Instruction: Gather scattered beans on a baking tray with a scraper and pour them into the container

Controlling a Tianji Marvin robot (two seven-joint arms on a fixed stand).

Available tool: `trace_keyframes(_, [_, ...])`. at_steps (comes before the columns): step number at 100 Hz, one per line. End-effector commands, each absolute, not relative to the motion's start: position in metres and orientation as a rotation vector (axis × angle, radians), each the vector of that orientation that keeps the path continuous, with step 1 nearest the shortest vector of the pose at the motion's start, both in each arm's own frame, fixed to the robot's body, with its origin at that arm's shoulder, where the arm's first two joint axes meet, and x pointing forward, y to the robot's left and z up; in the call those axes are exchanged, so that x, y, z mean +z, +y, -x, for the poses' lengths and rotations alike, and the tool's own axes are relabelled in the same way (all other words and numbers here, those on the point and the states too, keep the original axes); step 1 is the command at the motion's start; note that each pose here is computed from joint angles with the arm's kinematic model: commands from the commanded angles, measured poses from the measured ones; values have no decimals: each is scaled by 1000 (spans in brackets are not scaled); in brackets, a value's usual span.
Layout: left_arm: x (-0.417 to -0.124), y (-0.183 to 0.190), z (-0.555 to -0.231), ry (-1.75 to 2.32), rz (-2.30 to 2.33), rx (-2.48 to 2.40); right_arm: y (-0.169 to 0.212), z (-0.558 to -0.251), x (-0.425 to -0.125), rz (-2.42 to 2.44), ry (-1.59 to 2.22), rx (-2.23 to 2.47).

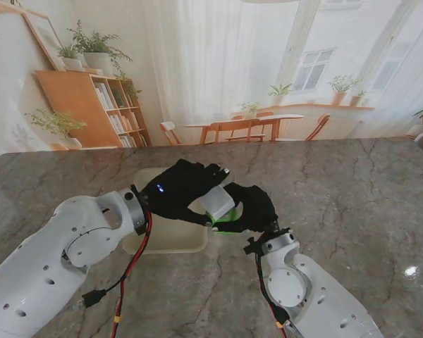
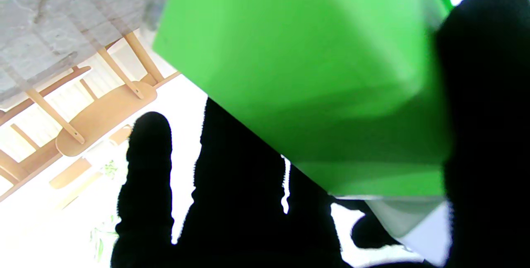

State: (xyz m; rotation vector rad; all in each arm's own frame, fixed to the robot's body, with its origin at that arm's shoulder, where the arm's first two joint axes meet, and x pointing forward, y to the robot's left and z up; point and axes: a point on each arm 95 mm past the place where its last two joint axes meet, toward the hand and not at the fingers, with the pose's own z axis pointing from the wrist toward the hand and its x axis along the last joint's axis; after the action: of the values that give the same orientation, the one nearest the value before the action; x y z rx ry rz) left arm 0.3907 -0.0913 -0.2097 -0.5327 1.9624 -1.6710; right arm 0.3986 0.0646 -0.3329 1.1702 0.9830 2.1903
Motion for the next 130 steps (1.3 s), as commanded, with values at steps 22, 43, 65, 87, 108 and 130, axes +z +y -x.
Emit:
trace_keyframes(22, [-234,-104,-377,1739,904,-1764,65,-398,-331,-1161,1005,2155])
trace_keyframes(43, [-243,-114,-370,1675,980,-1766,65,-398,-331,-1153,1018,2132])
trace_keyframes(65, [-244,-119,-363,1716,1012,-1745,66,-398,-331,-1156,1024,2115])
trace_keyframes(87, [-251,-125,-367,1772,919,-1680,67,-397,-330,-1148,1020,2127])
trace_keyframes(108, [-250,-125,-374,1736,865,-1725,66,-397,-330,-1150,1018,2123])
trace_keyframes(130, [-244,-119,-377,1795,788,-1770,64,-397,-329,-1142,1018,2136])
